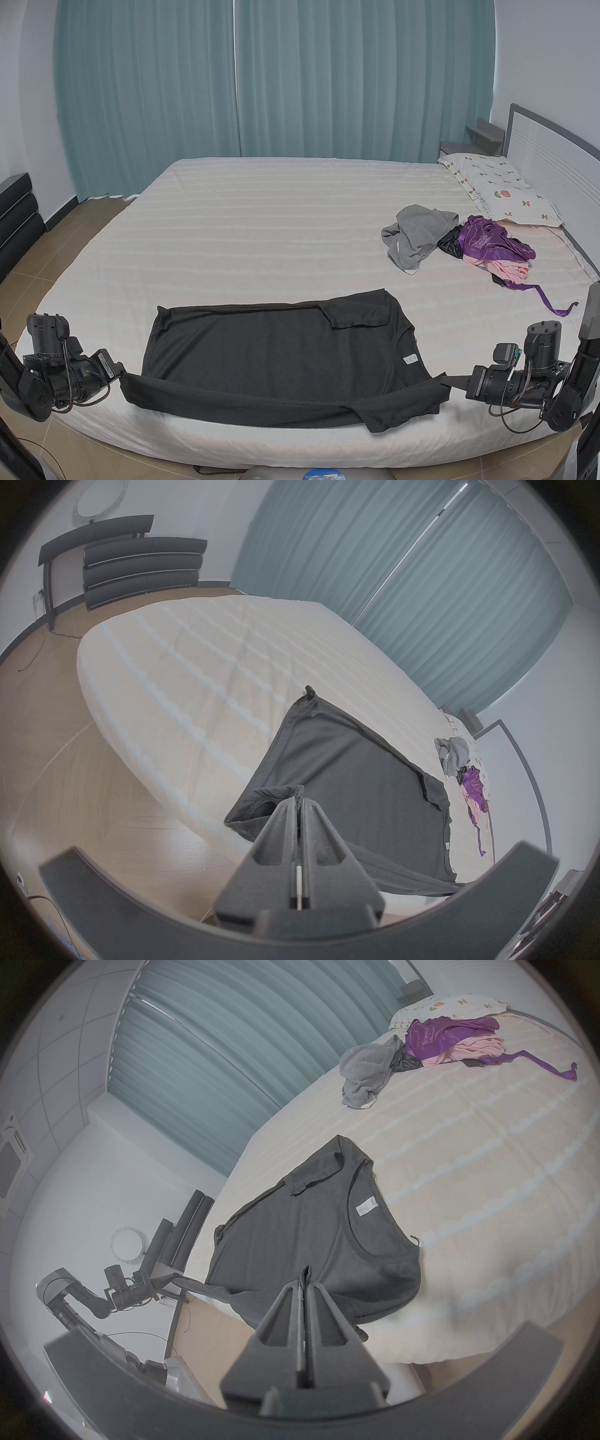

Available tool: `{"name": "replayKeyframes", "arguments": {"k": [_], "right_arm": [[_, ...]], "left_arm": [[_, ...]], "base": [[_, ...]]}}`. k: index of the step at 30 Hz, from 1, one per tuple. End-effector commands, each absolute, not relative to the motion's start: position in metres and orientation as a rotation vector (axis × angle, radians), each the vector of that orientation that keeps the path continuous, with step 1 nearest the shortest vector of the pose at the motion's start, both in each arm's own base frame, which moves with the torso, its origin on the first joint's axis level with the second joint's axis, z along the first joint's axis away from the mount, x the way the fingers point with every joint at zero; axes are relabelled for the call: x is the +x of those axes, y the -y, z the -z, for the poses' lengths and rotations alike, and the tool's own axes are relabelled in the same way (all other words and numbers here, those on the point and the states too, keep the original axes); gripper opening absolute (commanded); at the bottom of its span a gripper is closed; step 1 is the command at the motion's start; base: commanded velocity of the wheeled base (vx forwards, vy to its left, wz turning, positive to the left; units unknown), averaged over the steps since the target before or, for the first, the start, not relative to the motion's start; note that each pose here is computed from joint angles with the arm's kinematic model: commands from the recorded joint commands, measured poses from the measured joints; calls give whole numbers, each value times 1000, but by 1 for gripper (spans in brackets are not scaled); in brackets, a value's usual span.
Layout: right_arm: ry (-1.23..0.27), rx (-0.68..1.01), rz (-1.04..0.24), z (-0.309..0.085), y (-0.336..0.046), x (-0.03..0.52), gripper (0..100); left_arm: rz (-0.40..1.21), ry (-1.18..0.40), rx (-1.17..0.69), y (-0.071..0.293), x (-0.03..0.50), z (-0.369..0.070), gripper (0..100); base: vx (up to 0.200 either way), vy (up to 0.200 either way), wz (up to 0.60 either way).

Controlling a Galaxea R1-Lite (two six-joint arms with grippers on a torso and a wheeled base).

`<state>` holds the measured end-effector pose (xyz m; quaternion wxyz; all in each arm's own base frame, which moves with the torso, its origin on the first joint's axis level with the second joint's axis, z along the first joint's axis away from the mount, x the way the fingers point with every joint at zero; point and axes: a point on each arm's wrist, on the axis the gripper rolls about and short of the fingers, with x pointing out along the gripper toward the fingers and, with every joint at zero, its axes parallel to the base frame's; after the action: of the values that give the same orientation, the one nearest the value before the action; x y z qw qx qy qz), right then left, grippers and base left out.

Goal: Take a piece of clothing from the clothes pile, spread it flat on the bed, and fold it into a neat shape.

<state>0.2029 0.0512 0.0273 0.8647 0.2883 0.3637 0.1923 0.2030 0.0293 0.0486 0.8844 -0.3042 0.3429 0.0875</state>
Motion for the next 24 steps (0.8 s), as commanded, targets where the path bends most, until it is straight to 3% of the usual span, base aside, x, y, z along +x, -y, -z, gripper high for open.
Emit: {"name": "replayKeyframes", "arguments": {"k": [1, 15, 24], "right_arm": [[-754, 602, -411, -32, -50, 195, 0], [-826, 589, -383, -28, -50, 188, 0], [-812, 595, -376, -21, -52, 208, 0]], "left_arm": [[-187, -715, -635, -30, 192, -49, 0], [-207, -796, -642, -28, 183, -37, 0], [-217, -824, -650, -32, 206, -24, 0]], "base": [[0, 0, 0], [0, 0, 0], [0, 0, 0]]}}
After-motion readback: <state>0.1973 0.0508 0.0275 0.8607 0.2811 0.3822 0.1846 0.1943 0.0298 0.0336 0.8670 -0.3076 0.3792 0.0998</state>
